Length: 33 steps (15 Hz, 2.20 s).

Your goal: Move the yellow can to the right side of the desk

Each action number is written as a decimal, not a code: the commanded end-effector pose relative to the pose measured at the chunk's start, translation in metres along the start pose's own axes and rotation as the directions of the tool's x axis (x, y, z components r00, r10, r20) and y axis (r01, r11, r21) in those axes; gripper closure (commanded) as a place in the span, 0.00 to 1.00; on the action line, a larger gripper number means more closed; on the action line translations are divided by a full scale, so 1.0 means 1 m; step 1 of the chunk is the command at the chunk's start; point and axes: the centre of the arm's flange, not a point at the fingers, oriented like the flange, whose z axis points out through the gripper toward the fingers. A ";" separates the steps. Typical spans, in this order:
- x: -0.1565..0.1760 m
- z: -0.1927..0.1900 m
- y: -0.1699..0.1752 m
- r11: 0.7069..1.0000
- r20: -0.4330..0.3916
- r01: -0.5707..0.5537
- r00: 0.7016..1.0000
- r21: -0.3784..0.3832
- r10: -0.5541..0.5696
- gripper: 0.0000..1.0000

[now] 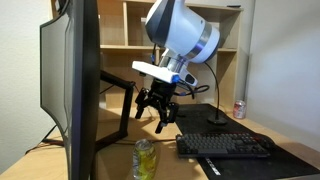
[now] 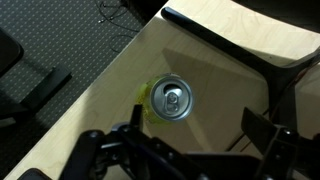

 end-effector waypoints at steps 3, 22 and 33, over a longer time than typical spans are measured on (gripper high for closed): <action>0.000 -0.001 0.000 1.000 0.017 -0.017 1.000 -0.014 0.017 0.00; -0.023 -0.100 0.017 0.998 -0.011 -0.029 0.999 0.048 0.030 0.00; -0.011 -0.023 0.009 0.997 0.018 -0.072 0.997 -0.033 0.073 0.00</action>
